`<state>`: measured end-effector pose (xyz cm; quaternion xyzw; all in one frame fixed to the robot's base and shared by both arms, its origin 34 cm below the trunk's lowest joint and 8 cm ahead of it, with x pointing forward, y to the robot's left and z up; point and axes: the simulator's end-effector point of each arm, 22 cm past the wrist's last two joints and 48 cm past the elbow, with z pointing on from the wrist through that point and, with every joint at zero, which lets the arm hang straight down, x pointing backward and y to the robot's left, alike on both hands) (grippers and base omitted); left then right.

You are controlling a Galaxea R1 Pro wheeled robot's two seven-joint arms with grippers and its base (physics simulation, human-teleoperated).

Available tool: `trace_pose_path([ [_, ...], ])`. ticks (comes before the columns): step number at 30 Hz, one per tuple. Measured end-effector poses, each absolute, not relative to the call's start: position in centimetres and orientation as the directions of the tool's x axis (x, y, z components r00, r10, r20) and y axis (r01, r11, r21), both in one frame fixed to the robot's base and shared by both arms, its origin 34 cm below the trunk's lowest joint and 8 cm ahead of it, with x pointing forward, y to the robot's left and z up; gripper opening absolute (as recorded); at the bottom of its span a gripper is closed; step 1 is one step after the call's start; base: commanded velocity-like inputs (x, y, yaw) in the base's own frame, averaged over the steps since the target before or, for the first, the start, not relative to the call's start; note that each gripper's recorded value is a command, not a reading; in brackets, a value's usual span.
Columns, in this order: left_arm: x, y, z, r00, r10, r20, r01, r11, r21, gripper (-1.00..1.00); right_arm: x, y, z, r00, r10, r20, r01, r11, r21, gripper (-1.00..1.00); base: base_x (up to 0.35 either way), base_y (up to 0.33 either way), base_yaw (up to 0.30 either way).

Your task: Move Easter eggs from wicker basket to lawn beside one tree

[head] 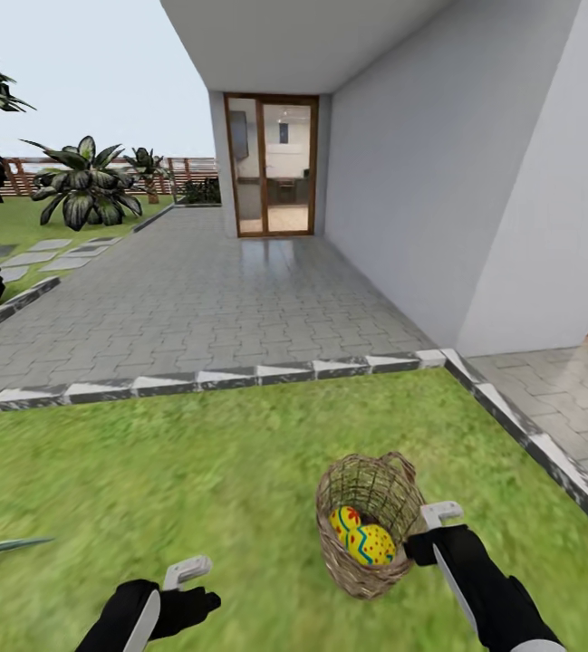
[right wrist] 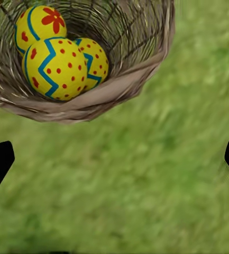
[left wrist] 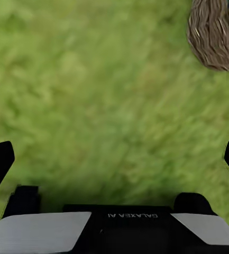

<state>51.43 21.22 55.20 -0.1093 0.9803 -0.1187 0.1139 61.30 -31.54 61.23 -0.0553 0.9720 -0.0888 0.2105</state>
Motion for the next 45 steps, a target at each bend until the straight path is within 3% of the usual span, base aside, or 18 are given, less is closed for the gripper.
trace_pose_path([
  [16, 51.0, 20.8, 54.9, -0.953, -0.239, -0.185, -0.187, 0.948, -0.258, 1.0, 59.9, -31.5, 59.8, -0.921, -0.158, -0.357, -0.088, 0.975, -0.205, 1.0, 0.183, -0.289, 0.0],
  [30, 51.4, 19.7, 55.3, -0.952, -0.24, -0.19, -0.183, 0.944, -0.276, 1.0, 59.9, -31.7, 59.8, -0.921, -0.16, -0.356, -0.088, 0.974, -0.211, 1.0, 0.013, -0.21, 0.006],
  [45, 51.4, 18.9, 55.3, -0.952, -0.241, -0.189, -0.182, 0.941, -0.286, 1.0, 59.7, -31.7, 59.6, -0.923, -0.161, -0.35, -0.088, 0.973, -0.213, 1.0, 0.044, -0.347, 0.274],
])
